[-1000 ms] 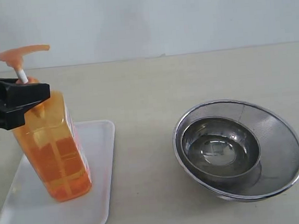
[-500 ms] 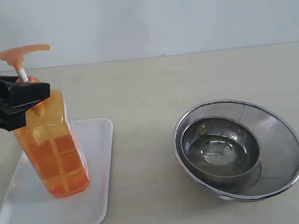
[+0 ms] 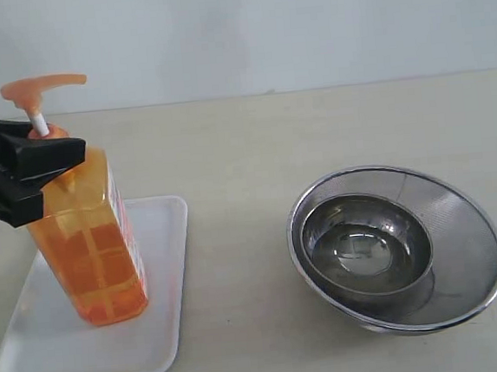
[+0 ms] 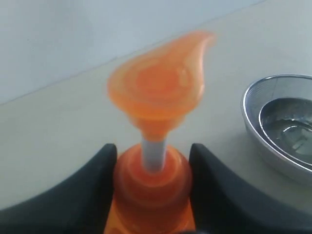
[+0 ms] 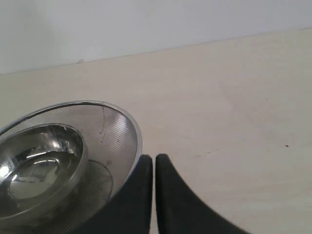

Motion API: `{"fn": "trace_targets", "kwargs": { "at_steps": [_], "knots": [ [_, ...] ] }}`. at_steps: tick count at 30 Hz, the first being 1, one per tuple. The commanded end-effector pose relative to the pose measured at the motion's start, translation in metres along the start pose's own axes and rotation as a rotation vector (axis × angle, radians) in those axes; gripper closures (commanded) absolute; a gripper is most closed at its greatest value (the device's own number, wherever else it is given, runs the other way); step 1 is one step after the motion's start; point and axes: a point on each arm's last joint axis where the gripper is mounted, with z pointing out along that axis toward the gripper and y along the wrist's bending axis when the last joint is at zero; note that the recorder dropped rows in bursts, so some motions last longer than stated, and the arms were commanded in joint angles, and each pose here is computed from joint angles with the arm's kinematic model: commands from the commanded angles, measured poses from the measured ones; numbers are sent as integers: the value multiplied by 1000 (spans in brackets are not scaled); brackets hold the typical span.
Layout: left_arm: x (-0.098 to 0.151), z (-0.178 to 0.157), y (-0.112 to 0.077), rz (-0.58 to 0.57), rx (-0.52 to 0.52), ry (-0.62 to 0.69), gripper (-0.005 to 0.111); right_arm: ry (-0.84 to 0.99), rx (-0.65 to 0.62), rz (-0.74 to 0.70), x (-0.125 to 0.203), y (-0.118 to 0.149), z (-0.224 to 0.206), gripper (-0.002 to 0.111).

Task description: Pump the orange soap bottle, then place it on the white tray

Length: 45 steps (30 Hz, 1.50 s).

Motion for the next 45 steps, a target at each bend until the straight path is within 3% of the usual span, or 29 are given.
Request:
{"fn": "trace_targets", "kwargs": {
  "at_steps": [1,10,20,33,36,45],
  "knots": [
    [-7,0,0,53,14,-24,102,-16,6,-6,-1,0,-1,108],
    [-12,-7,-2,132,-9,-48,102,-20,5,-6,-2,0,-1,108],
    [-14,-9,-1,138,-24,-51,102,-16,6,-6,-1,0,-1,108],
    [-15,-9,-4,120,8,-68,102,-16,6,-6,-1,0,-1,108],
    [-17,-9,-9,132,63,-90,102,-16,6,-6,-1,0,-1,108],
    [-13,-9,-8,186,57,-49,102,-16,6,-6,-1,0,-1,108]
  ]
}}
